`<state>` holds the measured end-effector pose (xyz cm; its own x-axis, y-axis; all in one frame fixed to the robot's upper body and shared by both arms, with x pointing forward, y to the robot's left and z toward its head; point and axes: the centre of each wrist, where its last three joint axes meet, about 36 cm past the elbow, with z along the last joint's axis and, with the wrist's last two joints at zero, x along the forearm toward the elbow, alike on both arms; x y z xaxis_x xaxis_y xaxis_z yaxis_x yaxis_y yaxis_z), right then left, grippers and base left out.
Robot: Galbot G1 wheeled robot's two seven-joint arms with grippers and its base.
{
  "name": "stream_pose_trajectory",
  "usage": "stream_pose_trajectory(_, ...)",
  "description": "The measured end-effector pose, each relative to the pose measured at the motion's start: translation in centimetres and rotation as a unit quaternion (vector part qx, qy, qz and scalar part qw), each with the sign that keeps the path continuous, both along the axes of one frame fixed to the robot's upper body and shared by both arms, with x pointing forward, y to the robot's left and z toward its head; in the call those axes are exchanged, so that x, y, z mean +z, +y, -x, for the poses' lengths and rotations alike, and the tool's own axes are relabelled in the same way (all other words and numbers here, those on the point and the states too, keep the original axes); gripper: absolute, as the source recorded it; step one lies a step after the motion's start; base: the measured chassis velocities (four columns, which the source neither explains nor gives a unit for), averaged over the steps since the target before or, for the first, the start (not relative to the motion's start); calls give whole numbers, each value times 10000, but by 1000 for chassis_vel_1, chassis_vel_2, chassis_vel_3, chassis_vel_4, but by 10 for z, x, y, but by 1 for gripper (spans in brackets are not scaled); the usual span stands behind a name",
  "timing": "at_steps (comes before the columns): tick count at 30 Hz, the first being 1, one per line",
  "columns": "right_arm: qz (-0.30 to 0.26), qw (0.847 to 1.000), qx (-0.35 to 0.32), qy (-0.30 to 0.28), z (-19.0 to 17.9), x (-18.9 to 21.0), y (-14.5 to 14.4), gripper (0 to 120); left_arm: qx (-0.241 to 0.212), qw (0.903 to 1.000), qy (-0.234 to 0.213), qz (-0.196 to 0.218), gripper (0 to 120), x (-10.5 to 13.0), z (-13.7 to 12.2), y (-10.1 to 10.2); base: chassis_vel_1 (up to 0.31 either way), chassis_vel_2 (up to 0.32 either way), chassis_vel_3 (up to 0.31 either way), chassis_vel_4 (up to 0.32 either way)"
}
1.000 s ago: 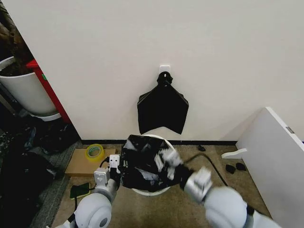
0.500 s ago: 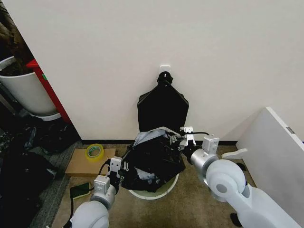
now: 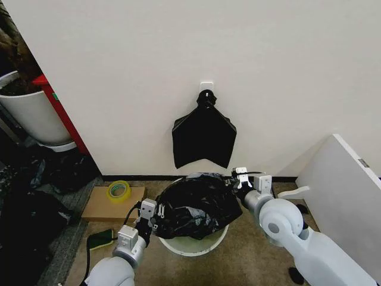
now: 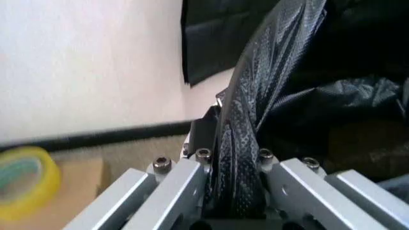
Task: Place the garbage bag over the trash bin.
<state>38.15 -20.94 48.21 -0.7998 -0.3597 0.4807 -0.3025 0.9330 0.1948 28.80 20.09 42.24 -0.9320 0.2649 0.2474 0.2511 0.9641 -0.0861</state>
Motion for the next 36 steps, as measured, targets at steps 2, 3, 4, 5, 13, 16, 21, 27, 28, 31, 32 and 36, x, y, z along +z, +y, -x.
stream_pose_trajectory(2, -45, 9999, 44, 79, 9, -2, -6, 0, 75, 9996, 183, 179, 0, 3, -2, 0, 0, 0, 0, 0)
stream_pose_trajectory(3, -84, 9999, 53, 89, 11, -1, -8, 0, 85, 9996, 216, 189, 0, 4, -2, 0, 0, 0, 0, 0)
stream_pose_trajectory(4, -84, 9999, 53, 89, 11, -1, -8, 0, 85, 9996, 216, 189, 0, 4, -2, 0, 0, 0, 0, 0)
stream_pose_trajectory(5, -104, 9999, 47, 83, 13, -1, -10, 3, 101, 9995, 226, 177, 0, 4, -3, 1, 0, 0, 0, 0)
stream_pose_trajectory(13, -503, 9987, 21, -38, 25, 10, -24, 33, 73, 9995, 292, 102, 0, 6, -3, 4, 0, 0, 0, 0)
stream_pose_trajectory(16, -690, 9975, -119, -17, 29, 13, -33, 48, 47, 9995, 314, 74, 0, 6, -3, 4, 0, 0, 0, 0)
stream_pose_trajectory(21, -999, 9941, -415, -75, 29, 20, -53, 61, 32, 9993, 360, 25, 0, 5, -3, 5, 0, 0, 0, 0)
stream_pose_trajectory(27, -1413, 9878, -625, -182, 33, 39, -74, 83, 29, 9992, 408, -23, 0, 2, -3, 7, 0, 0, 0, 0)
stream_pose_trajectory(28, -1434, 9876, -621, -154, 34, 39, -76, 86, 28, 9992, 409, -27, 0, 2, -3, 7, 0, 0, 0, 0)
stream_pose_trajectory(31, -1433, 9883, -450, -247, 42, 45, -74, 98, 41, 9988, 478, 14, 0, 5, -3, 7, 0, 0, 0, 0)
stream_pose_trajectory(32, -1433, 9883, -450, -247, 42, 45, -74, 98, 41, 9988, 478, 14, 0, 5, -3, 7, 0, 0, 0, 0)
stream_pose_trajectory(36, -1222, 9889, 172, -823, 66, 63, -58, 100, 86, 9980, 621, 92, 0, 9, -6, 7, 0, 0, 0, 0)
